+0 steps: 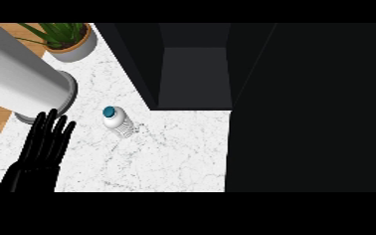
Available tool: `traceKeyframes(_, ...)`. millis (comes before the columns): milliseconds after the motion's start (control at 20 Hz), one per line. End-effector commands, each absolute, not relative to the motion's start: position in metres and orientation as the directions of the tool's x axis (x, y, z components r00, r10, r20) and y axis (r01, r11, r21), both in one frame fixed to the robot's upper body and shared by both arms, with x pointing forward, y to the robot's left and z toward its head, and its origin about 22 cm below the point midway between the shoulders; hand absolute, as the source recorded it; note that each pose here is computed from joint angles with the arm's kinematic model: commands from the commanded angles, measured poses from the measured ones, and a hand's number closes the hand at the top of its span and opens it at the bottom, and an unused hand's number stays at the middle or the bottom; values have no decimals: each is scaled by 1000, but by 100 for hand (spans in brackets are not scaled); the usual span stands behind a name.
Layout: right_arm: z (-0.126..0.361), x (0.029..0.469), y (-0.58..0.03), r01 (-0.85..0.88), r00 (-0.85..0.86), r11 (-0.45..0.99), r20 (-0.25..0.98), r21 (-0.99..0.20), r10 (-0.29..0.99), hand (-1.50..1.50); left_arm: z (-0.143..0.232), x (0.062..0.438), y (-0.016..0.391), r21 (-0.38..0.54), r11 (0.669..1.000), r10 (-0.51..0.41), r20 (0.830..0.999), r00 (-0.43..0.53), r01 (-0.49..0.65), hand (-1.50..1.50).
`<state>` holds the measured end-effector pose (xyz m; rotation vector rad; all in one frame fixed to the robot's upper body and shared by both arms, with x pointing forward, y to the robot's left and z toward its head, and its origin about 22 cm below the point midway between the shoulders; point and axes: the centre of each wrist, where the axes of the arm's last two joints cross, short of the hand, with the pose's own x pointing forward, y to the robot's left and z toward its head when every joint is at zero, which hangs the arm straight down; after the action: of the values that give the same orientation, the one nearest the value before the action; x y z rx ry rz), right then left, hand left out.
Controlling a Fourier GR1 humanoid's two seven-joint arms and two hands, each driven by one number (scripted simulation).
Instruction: Pick up the bottled water, place it into the cabinet and close the cabinet
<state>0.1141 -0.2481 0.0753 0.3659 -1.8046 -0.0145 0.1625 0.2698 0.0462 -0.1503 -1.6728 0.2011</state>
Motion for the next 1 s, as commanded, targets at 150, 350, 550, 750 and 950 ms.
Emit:
traceKeyframes(150,87,106,-244,-241,-235,951,939,194,-251,-150,16,177,290,-162,986,157,981,-111,-37,-150)
traceKeyframes(350,59,98,-241,-244,-208,951,947,191,-244,-150,22,211,297,-129,991,124,987,-99,-39,-150)
traceKeyframes(550,71,104,-253,-250,-219,948,942,196,-253,-150,-10,192,321,-145,987,142,988,-55,-64,-150)
traceKeyframes(750,70,107,-246,-239,-220,952,945,190,-244,-150,-48,215,312,-120,992,119,992,-41,-40,-150)
traceKeyframes(950,64,101,-241,-266,-220,946,944,185,-247,-150,-70,228,310,-153,987,153,988,12,-42,-150)
